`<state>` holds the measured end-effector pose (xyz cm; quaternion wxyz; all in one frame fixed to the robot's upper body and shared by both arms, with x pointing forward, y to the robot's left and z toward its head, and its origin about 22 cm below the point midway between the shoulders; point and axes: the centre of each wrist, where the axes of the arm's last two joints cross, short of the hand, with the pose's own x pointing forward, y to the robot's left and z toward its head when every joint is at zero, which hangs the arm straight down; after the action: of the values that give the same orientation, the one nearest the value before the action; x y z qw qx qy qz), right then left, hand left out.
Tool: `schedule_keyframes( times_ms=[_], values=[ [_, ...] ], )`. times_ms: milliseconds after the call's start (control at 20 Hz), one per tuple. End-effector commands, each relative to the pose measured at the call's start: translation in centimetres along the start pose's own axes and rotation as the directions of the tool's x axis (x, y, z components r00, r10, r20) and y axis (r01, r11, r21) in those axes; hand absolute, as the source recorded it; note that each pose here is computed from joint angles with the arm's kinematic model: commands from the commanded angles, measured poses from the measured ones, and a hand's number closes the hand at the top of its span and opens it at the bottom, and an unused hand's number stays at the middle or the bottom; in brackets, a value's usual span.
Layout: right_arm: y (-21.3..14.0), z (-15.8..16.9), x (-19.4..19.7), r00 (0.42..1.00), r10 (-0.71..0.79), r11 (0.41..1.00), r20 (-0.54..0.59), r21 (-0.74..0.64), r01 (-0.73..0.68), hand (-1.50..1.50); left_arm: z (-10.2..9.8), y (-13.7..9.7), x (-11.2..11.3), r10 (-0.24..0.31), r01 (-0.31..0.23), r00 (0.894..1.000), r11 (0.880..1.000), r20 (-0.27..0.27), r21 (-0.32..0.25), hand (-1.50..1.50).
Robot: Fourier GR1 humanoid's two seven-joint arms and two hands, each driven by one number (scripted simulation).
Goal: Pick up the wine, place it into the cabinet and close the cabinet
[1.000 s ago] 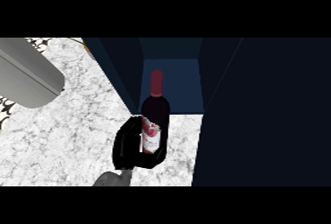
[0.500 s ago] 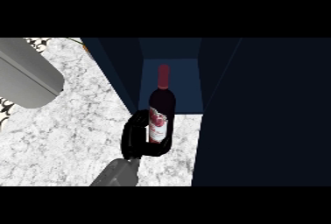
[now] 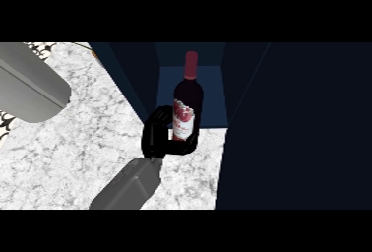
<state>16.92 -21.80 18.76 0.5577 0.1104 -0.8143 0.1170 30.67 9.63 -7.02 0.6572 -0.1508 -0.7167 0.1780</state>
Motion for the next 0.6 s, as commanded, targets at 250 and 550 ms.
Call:
schedule_keyframes(
  times_ms=[250,550],
  values=[
    [-0.1,0.4,0.2,1.0,-0.005,1.0,0.006,-0.008,0.005,-1.5,-3.8,-2.4,2.3,0.016,-0.015,1.0,0.998,-0.009,0.061,1.5],
    [-0.7,-1.2,0.0,1.0,-0.015,1.0,0.004,0.014,0.015,-1.5,-6.2,-2.7,2.9,0.002,-0.003,1.0,0.998,0.021,0.063,1.5]
  ],
)
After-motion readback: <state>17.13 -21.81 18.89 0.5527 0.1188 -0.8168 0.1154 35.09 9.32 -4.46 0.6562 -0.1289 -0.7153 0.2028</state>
